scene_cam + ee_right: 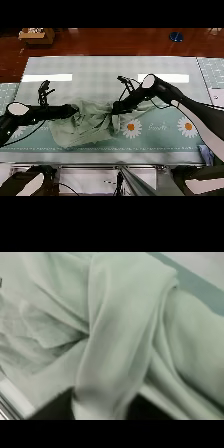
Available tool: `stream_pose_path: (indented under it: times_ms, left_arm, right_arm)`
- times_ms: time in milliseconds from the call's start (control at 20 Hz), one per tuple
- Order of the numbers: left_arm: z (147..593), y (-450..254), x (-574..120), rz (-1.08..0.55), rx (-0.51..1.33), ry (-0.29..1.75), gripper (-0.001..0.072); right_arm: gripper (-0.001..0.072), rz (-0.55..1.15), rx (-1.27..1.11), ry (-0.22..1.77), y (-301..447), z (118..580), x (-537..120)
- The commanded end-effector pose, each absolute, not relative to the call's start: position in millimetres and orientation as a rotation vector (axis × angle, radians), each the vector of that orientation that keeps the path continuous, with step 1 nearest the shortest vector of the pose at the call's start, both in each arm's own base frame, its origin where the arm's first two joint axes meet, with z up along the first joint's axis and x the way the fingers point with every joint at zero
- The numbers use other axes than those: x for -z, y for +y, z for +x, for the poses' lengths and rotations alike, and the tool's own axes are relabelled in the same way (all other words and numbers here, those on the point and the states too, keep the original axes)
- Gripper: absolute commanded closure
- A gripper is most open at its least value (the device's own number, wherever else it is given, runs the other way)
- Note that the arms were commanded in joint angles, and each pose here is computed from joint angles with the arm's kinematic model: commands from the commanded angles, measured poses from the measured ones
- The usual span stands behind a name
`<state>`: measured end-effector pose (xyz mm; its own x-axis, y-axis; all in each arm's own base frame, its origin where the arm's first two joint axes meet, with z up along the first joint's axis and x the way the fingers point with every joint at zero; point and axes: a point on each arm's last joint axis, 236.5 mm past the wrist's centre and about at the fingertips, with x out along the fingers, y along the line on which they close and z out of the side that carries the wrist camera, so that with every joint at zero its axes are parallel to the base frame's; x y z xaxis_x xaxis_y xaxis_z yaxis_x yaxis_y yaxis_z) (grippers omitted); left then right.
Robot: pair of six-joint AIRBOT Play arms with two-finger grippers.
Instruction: Fold the shirts.
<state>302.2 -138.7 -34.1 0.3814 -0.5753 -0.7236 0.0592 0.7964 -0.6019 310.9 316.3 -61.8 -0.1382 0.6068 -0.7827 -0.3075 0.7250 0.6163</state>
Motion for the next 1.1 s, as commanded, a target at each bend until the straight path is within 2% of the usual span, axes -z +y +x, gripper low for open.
stream_pose_path:
  times_ms: [0, 100, 200, 300, 450, 550, 700, 850, 1050]
  left_arm:
    - [302.8, -138.7, 33.0, -0.532, 0.433, 1.114, 0.0675]
    - [308.3, -139.7, 16.1, -0.525, 0.455, 1.083, 0.0675]
    - [326.9, -131.6, -28.8, -0.496, 0.466, 0.963, 0.0676]
    - [351.0, -103.3, -101.7, -0.443, 0.429, 0.760, 0.0676]
    - [361.8, -34.4, -230.5, -0.358, 0.281, 0.427, 0.0676]
    - [349.4, 5.6, -306.4, -0.358, 0.166, 0.254, 0.0675]
    - [324.1, 6.9, -379.5, -0.291, 0.157, 0.134, 0.0676]
    - [296.1, -15.9, -435.6, -0.203, 0.206, 0.045, 0.0676]
    - [255.8, -36.9, -500.3, -0.093, 0.220, -0.103, 0.0675]
  right_arm:
    - [0.0684, 0.304, -0.771, 1.474, 330.0, 323.7, 69.3]
    - [0.0684, 0.272, -0.816, 1.414, 321.6, 335.1, 40.8]
    - [0.0684, 0.222, -0.832, 1.296, 297.7, 355.9, -16.1]
    - [0.0684, 0.151, -0.791, 1.110, 256.9, 380.0, -94.0]
    - [0.0685, 0.062, -0.557, 0.765, 165.4, 406.7, -223.3]
    - [0.0685, 0.048, -0.426, 0.562, 113.9, 395.9, -302.4]
    - [0.0685, 0.043, -0.361, 0.381, 84.8, 359.9, -375.3]
    - [0.0685, 0.034, -0.323, 0.269, 72.6, 329.1, -417.6]
    - [0.0685, 0.045, -0.282, 0.208, 62.4, 305.6, -439.2]
